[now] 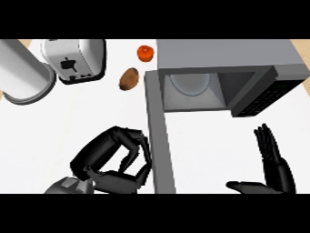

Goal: Pick up the milk, place it into the microwave and close the microwave

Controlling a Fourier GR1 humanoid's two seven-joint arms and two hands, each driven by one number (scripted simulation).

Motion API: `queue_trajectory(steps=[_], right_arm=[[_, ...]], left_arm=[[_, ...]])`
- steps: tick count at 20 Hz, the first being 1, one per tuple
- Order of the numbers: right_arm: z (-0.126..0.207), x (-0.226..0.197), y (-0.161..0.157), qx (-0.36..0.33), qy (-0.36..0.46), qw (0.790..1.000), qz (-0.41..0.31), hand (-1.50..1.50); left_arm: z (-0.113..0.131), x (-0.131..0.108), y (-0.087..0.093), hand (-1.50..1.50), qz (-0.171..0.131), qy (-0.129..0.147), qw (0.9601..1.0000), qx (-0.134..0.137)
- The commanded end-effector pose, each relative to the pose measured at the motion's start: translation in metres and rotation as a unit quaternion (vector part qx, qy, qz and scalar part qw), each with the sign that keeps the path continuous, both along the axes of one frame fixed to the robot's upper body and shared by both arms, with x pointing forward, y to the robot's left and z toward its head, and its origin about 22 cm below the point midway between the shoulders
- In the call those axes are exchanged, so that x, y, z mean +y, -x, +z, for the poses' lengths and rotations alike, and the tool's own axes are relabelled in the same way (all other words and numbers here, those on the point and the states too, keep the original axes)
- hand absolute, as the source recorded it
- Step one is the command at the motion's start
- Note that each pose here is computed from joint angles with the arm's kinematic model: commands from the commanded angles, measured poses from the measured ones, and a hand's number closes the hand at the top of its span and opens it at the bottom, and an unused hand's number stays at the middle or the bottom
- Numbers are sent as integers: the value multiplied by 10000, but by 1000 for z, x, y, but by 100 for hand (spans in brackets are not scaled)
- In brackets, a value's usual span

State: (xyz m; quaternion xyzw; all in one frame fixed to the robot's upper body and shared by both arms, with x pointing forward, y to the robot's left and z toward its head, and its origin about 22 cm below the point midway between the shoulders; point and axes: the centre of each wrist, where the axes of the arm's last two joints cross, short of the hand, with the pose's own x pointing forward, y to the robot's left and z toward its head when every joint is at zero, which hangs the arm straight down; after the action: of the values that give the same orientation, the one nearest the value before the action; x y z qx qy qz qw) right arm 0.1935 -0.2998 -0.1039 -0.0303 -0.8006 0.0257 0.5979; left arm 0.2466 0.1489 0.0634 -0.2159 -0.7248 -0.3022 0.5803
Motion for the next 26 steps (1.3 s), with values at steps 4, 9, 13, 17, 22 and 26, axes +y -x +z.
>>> queue_trajectory(steps=[4,9,13,17,22,26], right_arm=[[37,-16,34,-325,334,9988,144,-150],[68,-38,43,-536,134,9967,597,-150],[73,-22,56,-715,-151,9944,769,-150],[107,-26,59,-869,-225,9914,953,-150],[121,-16,52,-967,-207,9883,1161,-150],[140,-13,50,-1028,-268,9834,1468,-150]], left_arm=[[-66,-52,-9,150,-214,-601,9979,69],[-98,-81,-8,150,95,-694,9970,-343],[-120,-90,-9,150,351,-387,9971,-552],[-122,-98,-23,150,517,-425,9966,-479],[-119,-116,-17,150,373,-503,9980,-54],[-112,-122,-18,150,552,-5,9982,-235]])
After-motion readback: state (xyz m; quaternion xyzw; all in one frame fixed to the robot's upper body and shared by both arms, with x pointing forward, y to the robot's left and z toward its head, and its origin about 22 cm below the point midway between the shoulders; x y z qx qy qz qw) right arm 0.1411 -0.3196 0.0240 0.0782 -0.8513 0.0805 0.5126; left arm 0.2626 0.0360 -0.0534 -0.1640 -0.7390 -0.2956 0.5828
